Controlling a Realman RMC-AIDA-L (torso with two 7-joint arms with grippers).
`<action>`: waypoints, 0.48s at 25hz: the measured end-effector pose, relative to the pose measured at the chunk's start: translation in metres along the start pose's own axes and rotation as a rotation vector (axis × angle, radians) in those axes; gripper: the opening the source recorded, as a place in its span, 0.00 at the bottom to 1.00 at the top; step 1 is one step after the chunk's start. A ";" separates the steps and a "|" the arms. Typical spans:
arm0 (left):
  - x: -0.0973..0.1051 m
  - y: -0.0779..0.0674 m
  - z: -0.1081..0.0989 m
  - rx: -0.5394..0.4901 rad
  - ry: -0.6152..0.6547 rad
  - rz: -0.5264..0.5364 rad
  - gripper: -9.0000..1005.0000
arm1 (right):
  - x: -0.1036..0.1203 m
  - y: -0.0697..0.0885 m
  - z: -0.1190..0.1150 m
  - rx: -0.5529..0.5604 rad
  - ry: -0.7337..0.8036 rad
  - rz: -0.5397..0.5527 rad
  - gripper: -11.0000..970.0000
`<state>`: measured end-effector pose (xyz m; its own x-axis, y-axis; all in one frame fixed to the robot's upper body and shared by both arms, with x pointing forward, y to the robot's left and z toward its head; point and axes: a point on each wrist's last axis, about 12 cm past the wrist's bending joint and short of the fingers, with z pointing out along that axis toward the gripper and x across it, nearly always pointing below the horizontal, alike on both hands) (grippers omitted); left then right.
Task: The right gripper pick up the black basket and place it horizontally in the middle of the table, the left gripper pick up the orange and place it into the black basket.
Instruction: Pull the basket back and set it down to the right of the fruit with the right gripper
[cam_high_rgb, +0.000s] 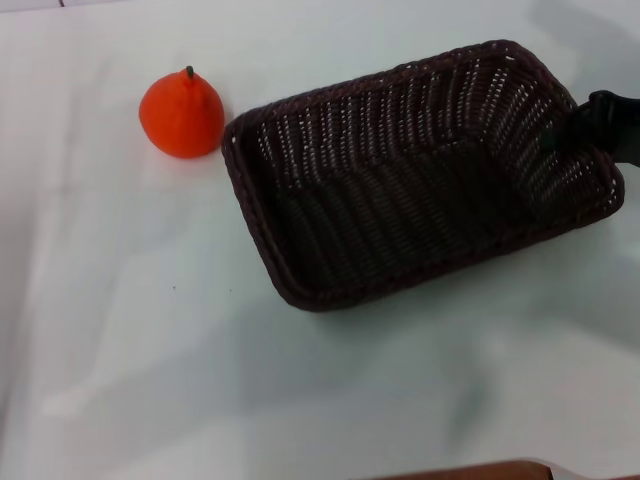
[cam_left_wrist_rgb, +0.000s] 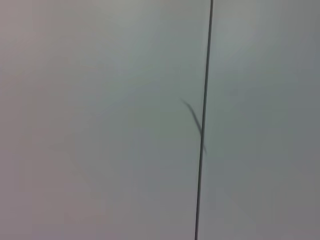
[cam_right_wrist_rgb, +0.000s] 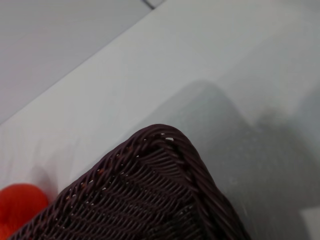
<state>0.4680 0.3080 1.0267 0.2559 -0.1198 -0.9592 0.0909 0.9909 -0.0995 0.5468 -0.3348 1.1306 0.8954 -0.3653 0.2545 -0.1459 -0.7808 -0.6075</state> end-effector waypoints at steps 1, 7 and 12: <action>0.001 0.000 0.002 0.000 0.007 0.000 0.88 | 0.000 -0.001 -0.001 -0.002 0.002 0.017 0.26; 0.006 -0.003 0.013 0.003 0.051 -0.010 0.88 | 0.008 -0.003 -0.001 -0.009 0.058 0.076 0.25; 0.006 -0.005 0.019 0.013 0.046 -0.011 0.88 | 0.009 0.001 0.009 0.037 0.111 0.124 0.25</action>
<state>0.4877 0.3014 1.0269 0.2102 -0.1274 -0.9693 0.1059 0.9886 -0.1070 0.5588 -0.3344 1.1262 0.8193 -0.5131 0.2559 -0.2352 -0.7078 -0.6661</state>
